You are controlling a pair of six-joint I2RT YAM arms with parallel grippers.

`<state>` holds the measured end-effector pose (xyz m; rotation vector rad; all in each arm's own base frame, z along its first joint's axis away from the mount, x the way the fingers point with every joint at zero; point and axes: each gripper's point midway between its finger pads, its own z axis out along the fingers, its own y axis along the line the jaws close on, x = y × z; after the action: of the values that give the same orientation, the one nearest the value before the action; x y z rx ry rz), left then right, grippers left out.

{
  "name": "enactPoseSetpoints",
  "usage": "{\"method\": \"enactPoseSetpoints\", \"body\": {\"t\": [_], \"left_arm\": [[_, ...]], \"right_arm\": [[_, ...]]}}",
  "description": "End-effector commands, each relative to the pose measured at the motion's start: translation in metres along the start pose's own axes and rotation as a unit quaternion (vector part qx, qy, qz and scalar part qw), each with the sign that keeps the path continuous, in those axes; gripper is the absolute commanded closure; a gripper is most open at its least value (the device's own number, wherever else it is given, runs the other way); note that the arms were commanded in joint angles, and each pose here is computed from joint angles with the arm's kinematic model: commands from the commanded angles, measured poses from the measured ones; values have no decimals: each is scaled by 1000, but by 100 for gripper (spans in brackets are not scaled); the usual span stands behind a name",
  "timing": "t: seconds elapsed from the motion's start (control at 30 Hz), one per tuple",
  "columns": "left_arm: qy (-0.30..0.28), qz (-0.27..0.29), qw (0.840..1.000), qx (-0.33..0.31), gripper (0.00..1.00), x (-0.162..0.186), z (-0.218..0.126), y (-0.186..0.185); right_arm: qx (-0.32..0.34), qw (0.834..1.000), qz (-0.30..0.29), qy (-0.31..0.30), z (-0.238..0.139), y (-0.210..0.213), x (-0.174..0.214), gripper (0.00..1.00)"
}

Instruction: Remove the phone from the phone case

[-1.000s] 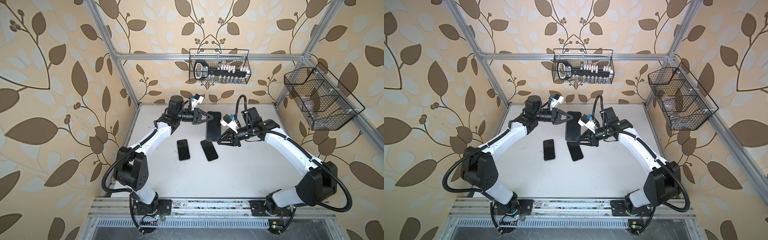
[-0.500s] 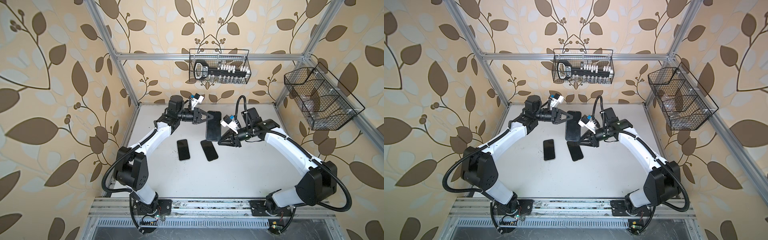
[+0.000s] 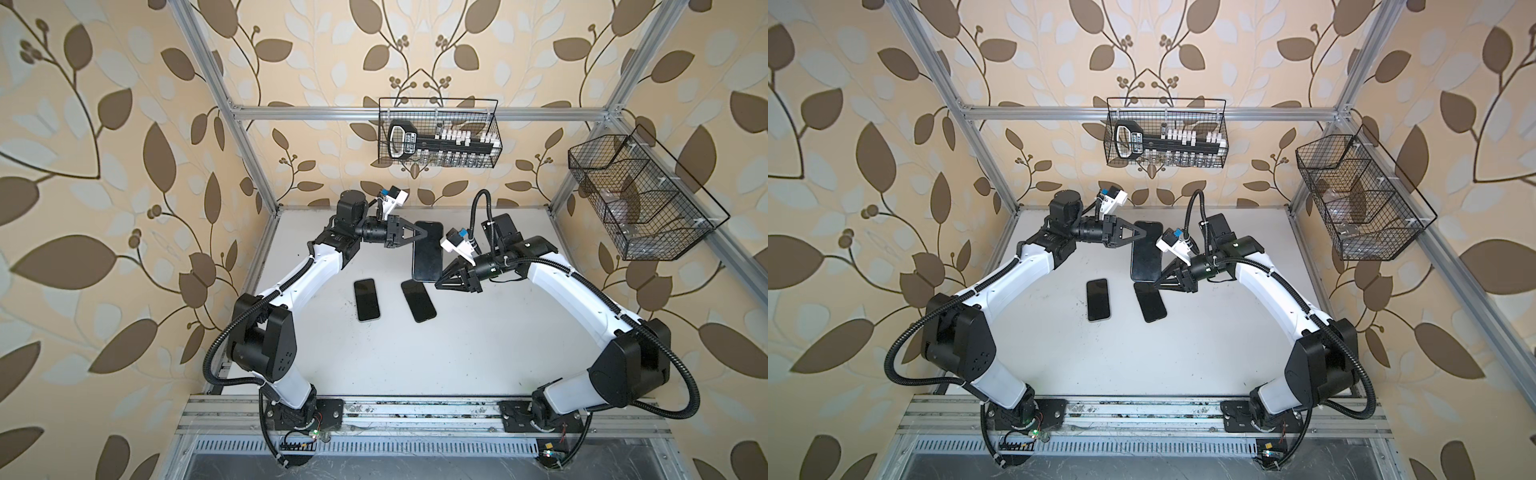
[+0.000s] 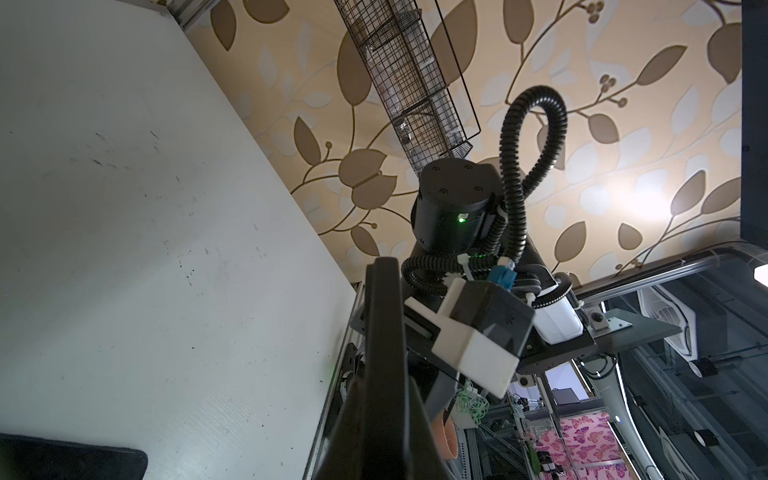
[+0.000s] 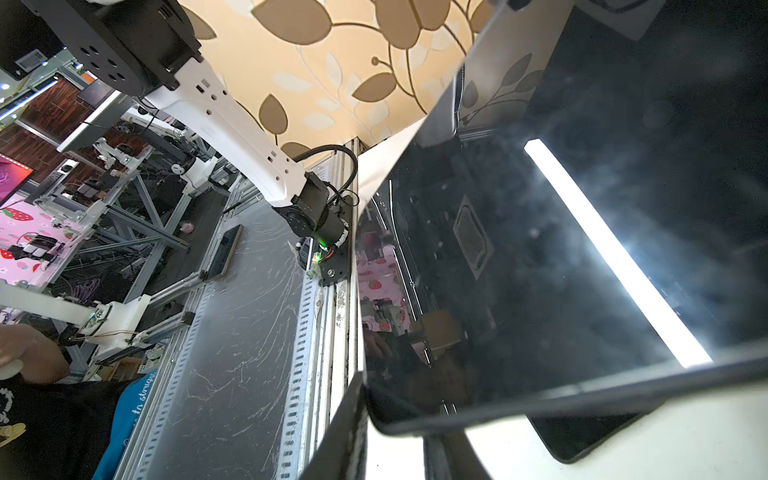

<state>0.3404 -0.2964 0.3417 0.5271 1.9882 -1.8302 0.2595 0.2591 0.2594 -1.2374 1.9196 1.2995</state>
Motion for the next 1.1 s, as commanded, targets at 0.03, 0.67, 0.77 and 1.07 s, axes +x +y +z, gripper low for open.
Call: {"method": "enactPoseSetpoints", "body": {"t": [0.03, 0.67, 0.77, 1.07], "left_arm": [[6, 62, 997, 37, 100, 2, -3, -45], [6, 49, 998, 37, 100, 2, 3, -43], [-2, 23, 999, 39, 100, -2, 5, -43], [-25, -71, 997, 22, 100, -7, 6, -35]], "right_arm": [[-20, 999, -30, -17, -2, 7, -15, 73], [-23, 999, -31, -10, -1, 7, -14, 90], [-5, 999, -40, -1, 1, 5, -13, 91], [54, 995, -76, 21, 4, -2, -7, 94]]}}
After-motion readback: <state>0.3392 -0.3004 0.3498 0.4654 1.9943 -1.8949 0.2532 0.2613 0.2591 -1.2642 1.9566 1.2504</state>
